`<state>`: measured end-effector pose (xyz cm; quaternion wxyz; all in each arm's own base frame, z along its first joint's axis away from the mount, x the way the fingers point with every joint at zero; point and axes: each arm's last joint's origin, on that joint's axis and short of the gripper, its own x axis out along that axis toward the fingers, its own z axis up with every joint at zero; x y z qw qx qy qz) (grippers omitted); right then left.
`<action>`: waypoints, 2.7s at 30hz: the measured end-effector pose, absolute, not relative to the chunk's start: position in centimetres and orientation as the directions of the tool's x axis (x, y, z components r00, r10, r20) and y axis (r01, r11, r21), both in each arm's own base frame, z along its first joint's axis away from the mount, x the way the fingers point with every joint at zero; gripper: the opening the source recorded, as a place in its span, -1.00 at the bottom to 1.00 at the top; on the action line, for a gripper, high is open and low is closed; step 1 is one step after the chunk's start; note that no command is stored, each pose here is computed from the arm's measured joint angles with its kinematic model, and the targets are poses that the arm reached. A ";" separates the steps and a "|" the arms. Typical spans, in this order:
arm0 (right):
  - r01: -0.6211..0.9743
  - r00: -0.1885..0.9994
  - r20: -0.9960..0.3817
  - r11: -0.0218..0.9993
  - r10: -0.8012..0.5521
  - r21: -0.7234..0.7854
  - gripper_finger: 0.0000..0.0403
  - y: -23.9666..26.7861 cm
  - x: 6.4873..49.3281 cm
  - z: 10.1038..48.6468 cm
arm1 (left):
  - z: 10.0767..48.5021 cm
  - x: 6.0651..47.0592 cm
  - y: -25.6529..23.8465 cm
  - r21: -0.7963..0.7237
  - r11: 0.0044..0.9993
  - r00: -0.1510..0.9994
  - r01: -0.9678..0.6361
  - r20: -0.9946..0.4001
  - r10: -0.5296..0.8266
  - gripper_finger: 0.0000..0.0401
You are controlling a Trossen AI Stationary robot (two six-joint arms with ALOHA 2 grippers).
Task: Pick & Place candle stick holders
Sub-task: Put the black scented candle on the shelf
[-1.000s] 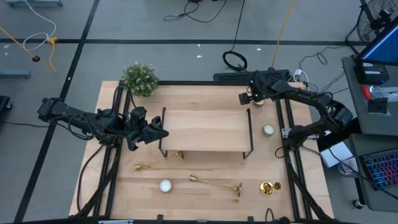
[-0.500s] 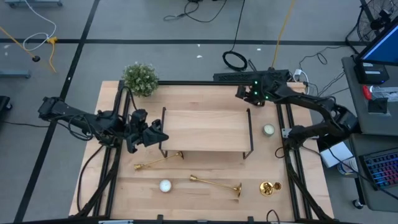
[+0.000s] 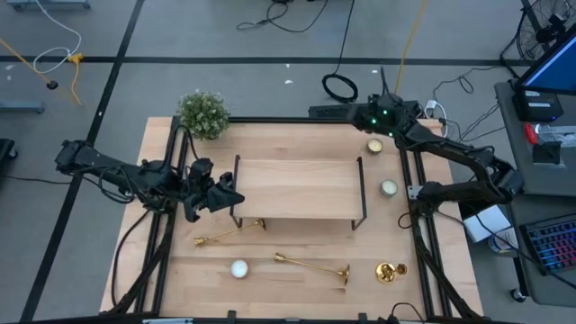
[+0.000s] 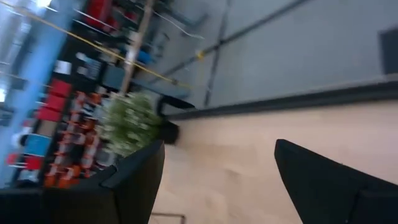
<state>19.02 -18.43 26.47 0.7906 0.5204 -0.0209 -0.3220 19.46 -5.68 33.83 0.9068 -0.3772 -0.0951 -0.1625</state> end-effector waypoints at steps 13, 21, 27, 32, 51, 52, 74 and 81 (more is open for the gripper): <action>0.187 0.943 -0.018 0.488 -0.331 0.853 0.51 -18.1 19.7 29.2 | 33.8 19.4 -6.0 -0.653 0.657 0.925 0.377 0.295 -0.239 -0.85; 0.488 0.845 -0.341 0.336 -0.411 0.806 0.51 -17.9 18.6 27.0 | 33.8 19.4 -6.0 -0.647 0.662 0.925 0.378 0.294 -0.240 -0.85; 0.807 0.590 -0.702 0.265 -0.400 0.527 0.51 -17.0 17.0 27.3 | 33.8 19.4 -6.0 -0.648 0.663 0.926 0.375 0.289 -0.241 -0.85; 0.946 0.319 -0.843 0.194 -0.432 0.258 0.51 -16.2 15.3 29.8 | 33.7 19.4 -6.0 -0.637 0.675 0.928 0.371 0.286 -0.241 -0.85; 0.986 0.076 -0.947 0.163 -0.311 0.025 0.52 -17.5 15.9 26.9 | 33.6 19.4 -6.0 -0.633 0.685 0.932 0.360 0.270 -0.240 -0.85; 0.988 0.071 -0.946 0.151 -0.317 0.023 0.52 -17.7 15.9 26.8 | 33.6 19.4 -6.0 -0.633 0.685 0.932 0.360 0.270 -0.240 -0.85; 0.978 -0.092 -0.973 0.163 -0.214 -0.129 0.78 -20.1 17.2 22.4 | 33.3 19.5 -6.1 -0.642 0.684 0.939 0.345 0.243 -0.245 -0.85; 0.984 -0.101 -0.975 0.126 -0.198 -0.127 0.78 -20.1 16.6 20.9 | 33.3 19.4 -6.3 -0.642 0.682 0.936 0.352 0.240 -0.257 -0.85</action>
